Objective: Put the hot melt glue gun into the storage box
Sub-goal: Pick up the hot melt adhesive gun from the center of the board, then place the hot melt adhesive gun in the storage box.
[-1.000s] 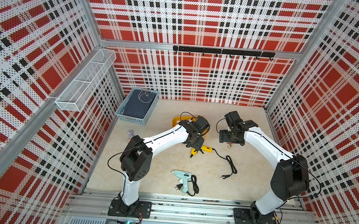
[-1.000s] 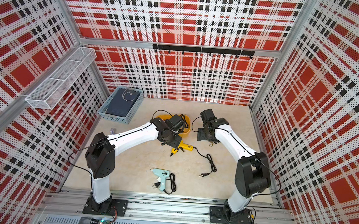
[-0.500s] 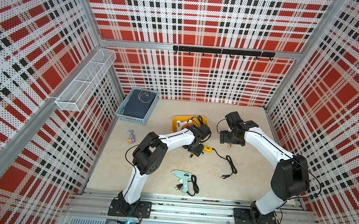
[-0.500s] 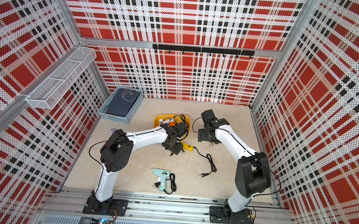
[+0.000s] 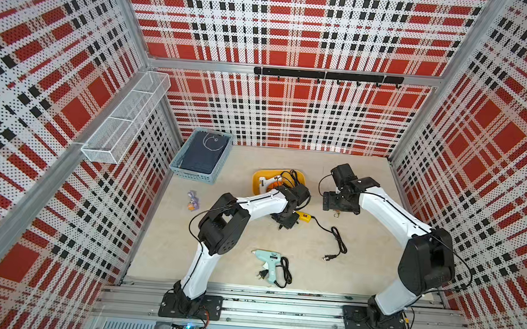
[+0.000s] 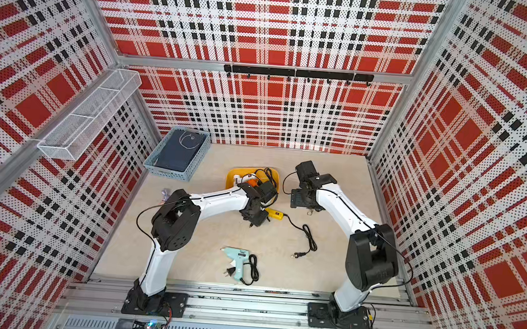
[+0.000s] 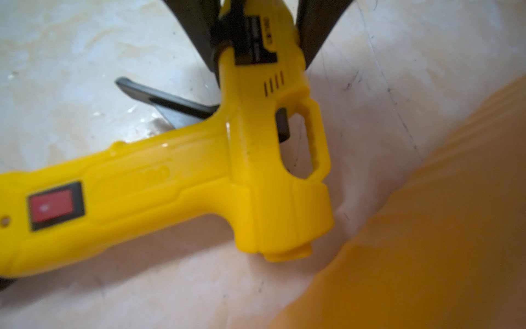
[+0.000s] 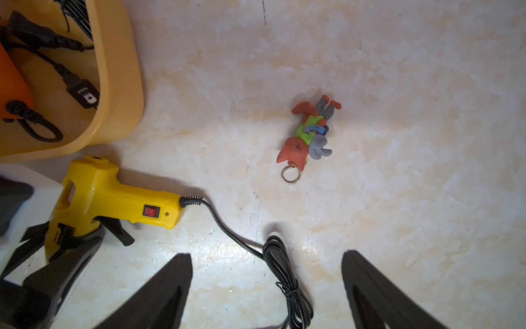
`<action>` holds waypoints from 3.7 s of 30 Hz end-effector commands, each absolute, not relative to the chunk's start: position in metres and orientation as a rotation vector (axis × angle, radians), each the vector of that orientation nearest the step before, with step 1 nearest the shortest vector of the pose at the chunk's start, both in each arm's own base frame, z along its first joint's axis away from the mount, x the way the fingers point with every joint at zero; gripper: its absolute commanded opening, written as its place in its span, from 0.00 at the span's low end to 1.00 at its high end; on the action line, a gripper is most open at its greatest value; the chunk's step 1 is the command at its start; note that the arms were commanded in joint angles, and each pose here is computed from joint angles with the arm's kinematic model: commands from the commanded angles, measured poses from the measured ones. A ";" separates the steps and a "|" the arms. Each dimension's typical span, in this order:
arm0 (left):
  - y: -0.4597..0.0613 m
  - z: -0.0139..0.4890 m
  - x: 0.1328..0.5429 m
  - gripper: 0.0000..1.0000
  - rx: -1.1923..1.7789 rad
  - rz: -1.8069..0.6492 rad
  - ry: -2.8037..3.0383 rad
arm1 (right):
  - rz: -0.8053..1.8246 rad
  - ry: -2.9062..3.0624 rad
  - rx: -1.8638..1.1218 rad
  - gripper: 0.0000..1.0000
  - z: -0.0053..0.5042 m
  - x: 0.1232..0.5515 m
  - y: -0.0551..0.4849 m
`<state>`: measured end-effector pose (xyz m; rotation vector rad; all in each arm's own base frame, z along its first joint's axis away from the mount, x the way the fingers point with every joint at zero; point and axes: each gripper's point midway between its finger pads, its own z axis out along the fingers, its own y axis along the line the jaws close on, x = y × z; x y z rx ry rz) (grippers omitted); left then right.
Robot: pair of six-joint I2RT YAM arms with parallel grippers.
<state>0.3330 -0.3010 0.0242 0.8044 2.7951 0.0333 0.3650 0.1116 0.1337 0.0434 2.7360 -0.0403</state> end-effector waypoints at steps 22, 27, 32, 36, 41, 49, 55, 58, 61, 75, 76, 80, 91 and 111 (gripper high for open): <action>-0.180 0.314 0.414 0.06 0.098 -0.083 2.264 | -0.005 2.718 0.058 0.90 0.135 0.373 0.116; -0.160 0.334 0.433 0.06 0.018 -0.130 2.216 | -0.005 2.717 0.060 0.89 0.135 0.374 0.116; -0.164 0.323 0.442 0.06 0.006 -0.162 2.226 | -0.010 2.713 0.057 0.90 0.137 0.376 0.116; -0.170 0.306 0.454 0.05 -0.013 -0.187 2.240 | -0.009 2.711 0.053 0.90 0.140 0.378 0.117; -0.180 0.277 0.452 0.04 -0.013 -0.219 2.293 | -0.016 2.702 0.054 0.90 0.144 0.379 0.116; -0.179 0.225 0.444 0.04 -0.016 -0.213 2.370 | -0.013 2.708 0.065 0.90 0.141 0.374 0.114; -0.188 0.193 0.446 0.04 0.008 -0.195 2.422 | -0.013 2.712 0.065 0.90 0.140 0.372 0.114; -0.200 0.177 0.446 0.04 0.040 -0.189 2.451 | -0.007 2.715 0.070 0.90 0.138 0.371 0.114; -0.210 0.159 0.447 0.04 0.064 -0.183 2.485 | -0.006 2.718 0.074 0.90 0.136 0.369 0.113; -0.220 0.116 0.466 0.04 0.023 -0.166 2.531 | -0.006 2.722 0.092 0.90 0.132 0.361 0.110; -0.221 0.113 0.467 0.04 0.025 -0.166 2.537 | -0.007 2.722 0.092 0.90 0.132 0.361 0.110; -0.223 0.096 0.471 0.05 0.039 -0.160 2.567 | -0.007 2.720 0.097 0.90 0.132 0.359 0.109; -0.215 0.065 0.475 0.08 0.046 -0.130 2.619 | -0.005 2.722 0.107 0.90 0.130 0.353 0.107; -0.212 0.077 0.428 0.49 0.220 -0.060 2.644 | -0.008 2.717 0.096 0.90 0.136 0.360 0.108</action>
